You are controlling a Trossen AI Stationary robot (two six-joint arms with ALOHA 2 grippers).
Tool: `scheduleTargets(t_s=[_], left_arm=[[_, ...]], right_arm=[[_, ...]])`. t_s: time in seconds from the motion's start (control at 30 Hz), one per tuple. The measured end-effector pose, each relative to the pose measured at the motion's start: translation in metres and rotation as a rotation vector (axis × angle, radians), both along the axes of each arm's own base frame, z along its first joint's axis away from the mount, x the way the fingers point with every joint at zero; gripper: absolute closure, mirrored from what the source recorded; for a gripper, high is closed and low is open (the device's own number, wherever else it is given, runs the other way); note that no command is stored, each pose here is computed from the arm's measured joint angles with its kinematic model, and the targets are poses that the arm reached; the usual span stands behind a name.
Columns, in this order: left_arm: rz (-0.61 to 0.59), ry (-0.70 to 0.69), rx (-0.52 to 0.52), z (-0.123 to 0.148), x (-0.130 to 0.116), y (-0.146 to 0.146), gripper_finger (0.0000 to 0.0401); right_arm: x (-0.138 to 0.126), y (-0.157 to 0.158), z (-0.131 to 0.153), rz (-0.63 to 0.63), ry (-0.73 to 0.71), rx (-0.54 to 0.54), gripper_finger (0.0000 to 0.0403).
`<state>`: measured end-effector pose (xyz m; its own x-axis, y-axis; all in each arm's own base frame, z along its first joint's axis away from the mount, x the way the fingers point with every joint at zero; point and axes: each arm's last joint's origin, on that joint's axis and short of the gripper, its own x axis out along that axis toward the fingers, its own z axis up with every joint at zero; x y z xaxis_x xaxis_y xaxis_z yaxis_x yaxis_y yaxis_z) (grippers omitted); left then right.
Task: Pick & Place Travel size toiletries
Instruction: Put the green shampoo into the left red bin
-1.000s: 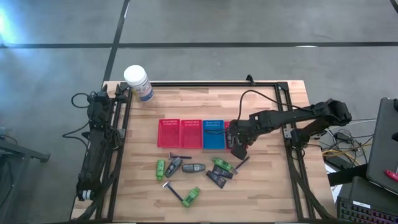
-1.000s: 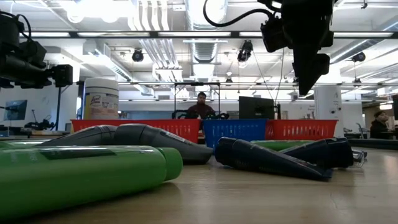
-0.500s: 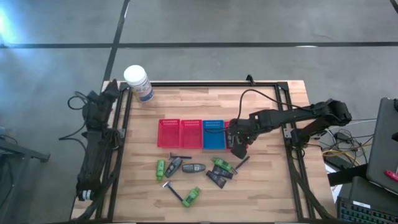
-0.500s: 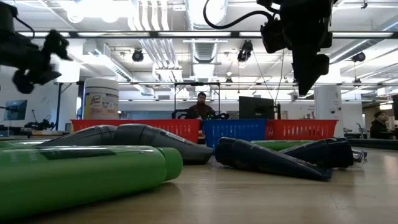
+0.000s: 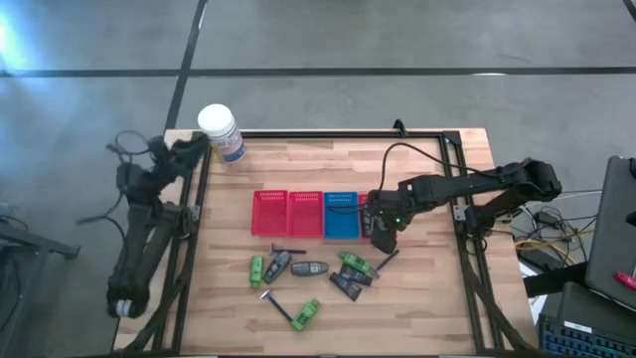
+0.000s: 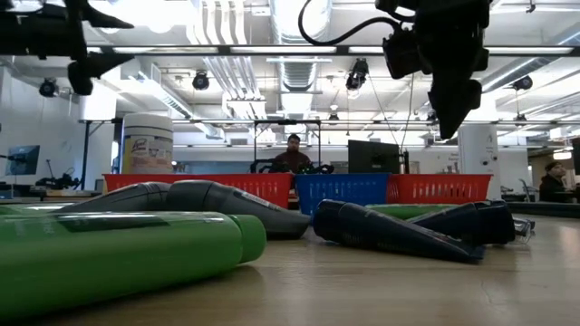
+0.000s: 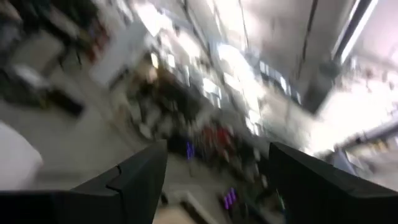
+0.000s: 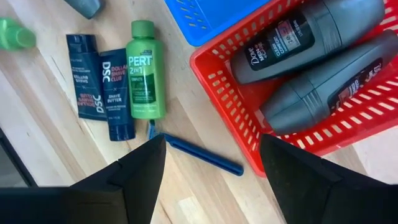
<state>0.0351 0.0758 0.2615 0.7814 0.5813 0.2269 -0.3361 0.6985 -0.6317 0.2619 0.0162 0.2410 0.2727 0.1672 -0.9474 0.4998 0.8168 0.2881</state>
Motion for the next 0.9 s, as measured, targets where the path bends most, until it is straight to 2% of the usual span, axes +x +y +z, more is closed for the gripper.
scheduleTargets(t_s=[0.07, 0.2, 0.3, 0.37, 0.43, 0.53, 0.63, 0.73, 0.9], left_arm=[[-0.082, 0.063, -0.055, 0.003, 0.006, 0.004, 0.0114], [-0.301, 0.188, -0.265, -0.003, 0.024, 0.008, 0.0114], [-0.487, 0.310, -0.379, -0.007, 0.038, -0.004, 0.0114], [-0.564, 0.409, -0.441, -0.009, 0.044, -0.017, 0.0114], [-0.569, 0.526, -0.507, -0.010, 0.046, -0.031, 0.0114], [-0.504, 0.695, -0.618, -0.012, 0.041, -0.049, 0.0114], [-0.480, 0.790, -0.684, -0.012, 0.038, -0.064, 0.0114], [-0.505, 0.777, -0.738, -0.012, 0.044, -0.077, 0.0114], [-0.589, 0.736, -0.763, -0.023, 0.074, -0.110, 0.0114]], right_arm=[[0.000, -0.001, 0.000, 0.010, -0.002, -0.002, 0.0154], [0.000, -0.002, 0.000, 0.004, 0.004, -0.002, 0.0159], [-0.002, -0.002, -0.001, 0.003, 0.022, -0.001, 0.0163], [-0.002, -0.002, -0.001, -0.003, 0.024, 0.000, 0.0165], [-0.002, -0.002, 0.000, -0.008, 0.024, 0.002, 0.0165], [-0.002, -0.002, 0.000, -0.010, 0.024, 0.002, 0.0160], [-0.002, -0.002, 0.000, -0.010, 0.025, 0.002, 0.0151], [-0.003, -0.002, 0.000, -0.011, 0.028, 0.002, 0.0143], [-0.003, -0.002, 0.000, -0.041, 0.033, 0.010, 0.0132]])
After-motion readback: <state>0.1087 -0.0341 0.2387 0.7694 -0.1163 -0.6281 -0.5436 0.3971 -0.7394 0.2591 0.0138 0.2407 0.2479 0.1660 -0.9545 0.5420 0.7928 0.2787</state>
